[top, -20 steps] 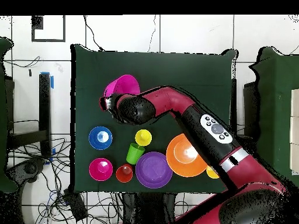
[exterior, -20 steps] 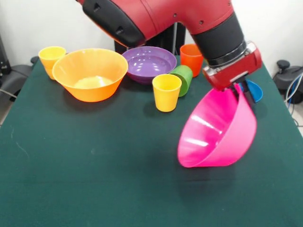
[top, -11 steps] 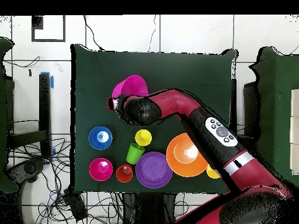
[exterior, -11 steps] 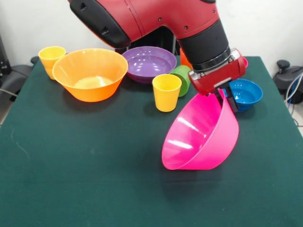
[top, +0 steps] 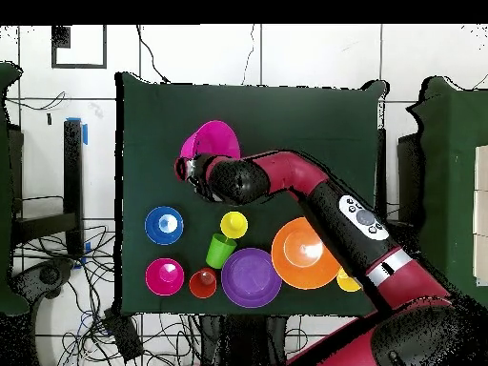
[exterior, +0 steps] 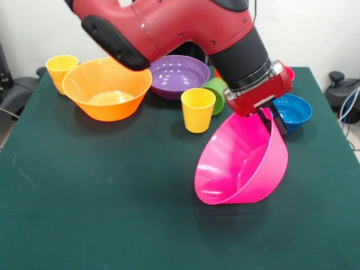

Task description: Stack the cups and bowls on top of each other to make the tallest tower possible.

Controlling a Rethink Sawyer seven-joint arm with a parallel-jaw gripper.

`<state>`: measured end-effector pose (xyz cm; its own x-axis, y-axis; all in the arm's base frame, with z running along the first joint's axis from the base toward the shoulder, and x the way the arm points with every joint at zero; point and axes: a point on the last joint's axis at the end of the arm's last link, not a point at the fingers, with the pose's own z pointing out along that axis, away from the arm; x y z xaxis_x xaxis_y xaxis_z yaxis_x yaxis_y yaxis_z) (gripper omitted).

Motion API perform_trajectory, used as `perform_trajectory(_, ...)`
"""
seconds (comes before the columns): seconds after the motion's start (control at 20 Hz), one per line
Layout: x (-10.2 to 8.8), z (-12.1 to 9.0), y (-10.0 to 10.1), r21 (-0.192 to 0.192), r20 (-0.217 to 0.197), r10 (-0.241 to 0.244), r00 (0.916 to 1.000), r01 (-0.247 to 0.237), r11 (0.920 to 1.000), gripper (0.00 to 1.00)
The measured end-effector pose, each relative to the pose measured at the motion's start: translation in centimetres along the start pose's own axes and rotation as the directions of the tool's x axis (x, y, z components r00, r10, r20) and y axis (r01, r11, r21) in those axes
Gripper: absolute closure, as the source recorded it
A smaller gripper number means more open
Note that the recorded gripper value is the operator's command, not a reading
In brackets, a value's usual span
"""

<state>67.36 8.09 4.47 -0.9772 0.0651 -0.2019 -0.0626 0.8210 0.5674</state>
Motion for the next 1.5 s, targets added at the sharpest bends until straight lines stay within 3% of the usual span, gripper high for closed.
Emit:
perform_trajectory(0.1, 0.1, 0.1, -0.4, -0.034, 0.0, 0.04, 0.9992, -0.04, 0.9986, 1.0)
perform_trajectory(0.15, 0.0, 0.0, -0.8, -0.071, 0.002, 0.081, 0.9968, -0.08, 0.9943, 1.0)
perform_trajectory(0.25, 0.0, -0.1, -0.9, -0.086, 0.002, 0.097, 0.9953, -0.096, 0.9916, 1.0)
perform_trajectory(0.35, -0.3, -0.3, -1.3, -0.14, 0.004, 0.15, 0.9886, -0.148, 0.979, 1.0)
perform_trajectory(0.55, -0.2, 0.0, -1.3, -0.203, -0.013, 0.209, 0.9779, -0.207, 0.9571, 1.0)
perform_trajectory(0.6, 0.2, 0.5, -1.1, -0.238, -0.03, 0.231, 0.9725, -0.231, 0.9434, 1.0)
perform_trajectory(0.8, 0.7, 1.4, -0.3, -0.307, -0.066, 0.252, 0.9654, -0.26, 0.9155, 1.0)
perform_trajectory(0.85, 0.9, 1.6, 0.0, -0.334, -0.081, 0.254, 0.9639, -0.266, 0.9042, 1.0)
perform_trajectory(0.9, 1.0, 1.8, 0.2, -0.345, -0.086, 0.252, 0.9638, -0.266, 0.9, 1.0)
perform_trajectory(0.95, 1.1, 1.9, 0.5, -0.359, -0.092, 0.25, 0.9639, -0.266, 0.8945, 1.0)
perform_trajectory(1.0, 1.3, 2.2, 1.1, -0.393, -0.105, 0.24, 0.9651, -0.262, 0.8812, 1.0)
perform_trajectory(1.1, 1.4, 2.4, 1.7, -0.418, -0.118, 0.23, 0.9661, -0.258, 0.8711, 1.0)
perform_trajectory(1.2, 1.7, 2.7, 2.7, -0.46, -0.148, 0.21, 0.9663, -0.256, 0.8504, 1.0)
perform_trajectory(1.4, 2.6, 3.3, 3.6, -0.505, -0.193, 0.181, 0.9644, -0.256, 0.8246, 1.0)
perform_trajectory(1.5, 3.1, 3.5, 4.0, -0.528, -0.219, 0.169, 0.961, -0.262, 0.8074, 1.0)
